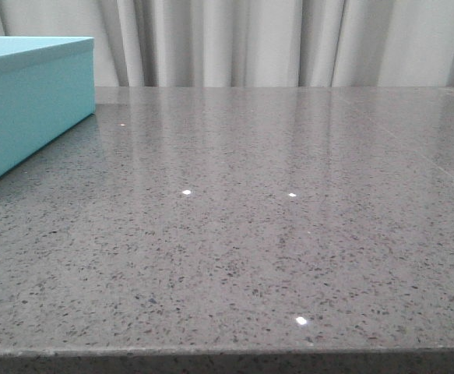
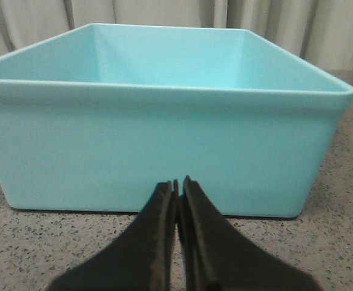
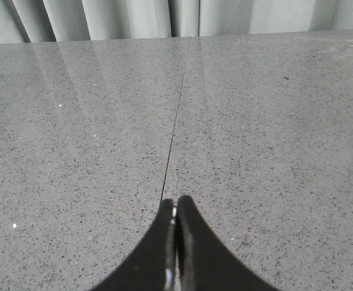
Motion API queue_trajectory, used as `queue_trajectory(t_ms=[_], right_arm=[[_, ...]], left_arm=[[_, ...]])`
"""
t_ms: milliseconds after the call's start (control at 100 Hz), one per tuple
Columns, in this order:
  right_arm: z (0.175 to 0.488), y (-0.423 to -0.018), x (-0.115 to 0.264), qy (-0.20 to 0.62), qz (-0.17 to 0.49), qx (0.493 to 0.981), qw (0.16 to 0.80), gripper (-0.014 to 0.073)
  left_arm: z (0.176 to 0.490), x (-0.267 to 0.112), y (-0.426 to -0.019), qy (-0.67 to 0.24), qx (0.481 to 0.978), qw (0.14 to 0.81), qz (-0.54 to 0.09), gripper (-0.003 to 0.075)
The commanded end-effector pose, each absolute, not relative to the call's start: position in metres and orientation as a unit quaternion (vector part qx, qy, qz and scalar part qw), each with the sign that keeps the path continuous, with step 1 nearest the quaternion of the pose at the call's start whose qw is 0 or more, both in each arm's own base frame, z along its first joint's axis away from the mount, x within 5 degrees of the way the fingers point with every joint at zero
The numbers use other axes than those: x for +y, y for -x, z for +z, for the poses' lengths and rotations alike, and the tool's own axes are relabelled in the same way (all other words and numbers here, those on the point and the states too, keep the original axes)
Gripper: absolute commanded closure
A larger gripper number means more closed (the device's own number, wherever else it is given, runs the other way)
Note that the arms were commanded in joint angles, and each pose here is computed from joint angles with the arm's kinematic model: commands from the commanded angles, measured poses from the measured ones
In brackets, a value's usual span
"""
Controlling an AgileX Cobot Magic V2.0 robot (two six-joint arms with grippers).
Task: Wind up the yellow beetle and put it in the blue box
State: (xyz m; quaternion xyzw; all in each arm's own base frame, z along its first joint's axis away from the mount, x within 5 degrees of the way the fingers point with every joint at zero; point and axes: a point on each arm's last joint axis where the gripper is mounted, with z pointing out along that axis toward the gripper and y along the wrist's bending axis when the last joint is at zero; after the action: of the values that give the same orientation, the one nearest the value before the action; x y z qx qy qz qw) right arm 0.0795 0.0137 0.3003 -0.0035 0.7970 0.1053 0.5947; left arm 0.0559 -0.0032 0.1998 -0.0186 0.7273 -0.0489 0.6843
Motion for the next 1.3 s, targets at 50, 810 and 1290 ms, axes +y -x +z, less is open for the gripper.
queue_trajectory(t_ms=[50,810,1290], right_arm=[[0.314,-0.081,0.014,0.015,0.106,0.770,0.629,0.0663],[0.314,-0.081,0.014,0.015,0.106,0.770,0.629,0.0663],[0.273,-0.087,0.017,0.020,0.120,0.705,0.699,0.0663]], left_arm=[[0.200,-0.003,-0.054,0.025,0.700,0.711,-0.053,0.0739],[0.200,-0.002,-0.054,0.025,0.700,0.712,-0.053,0.0739],[0.200,-0.002,-0.054,0.025,0.700,0.712,-0.053,0.0739]])
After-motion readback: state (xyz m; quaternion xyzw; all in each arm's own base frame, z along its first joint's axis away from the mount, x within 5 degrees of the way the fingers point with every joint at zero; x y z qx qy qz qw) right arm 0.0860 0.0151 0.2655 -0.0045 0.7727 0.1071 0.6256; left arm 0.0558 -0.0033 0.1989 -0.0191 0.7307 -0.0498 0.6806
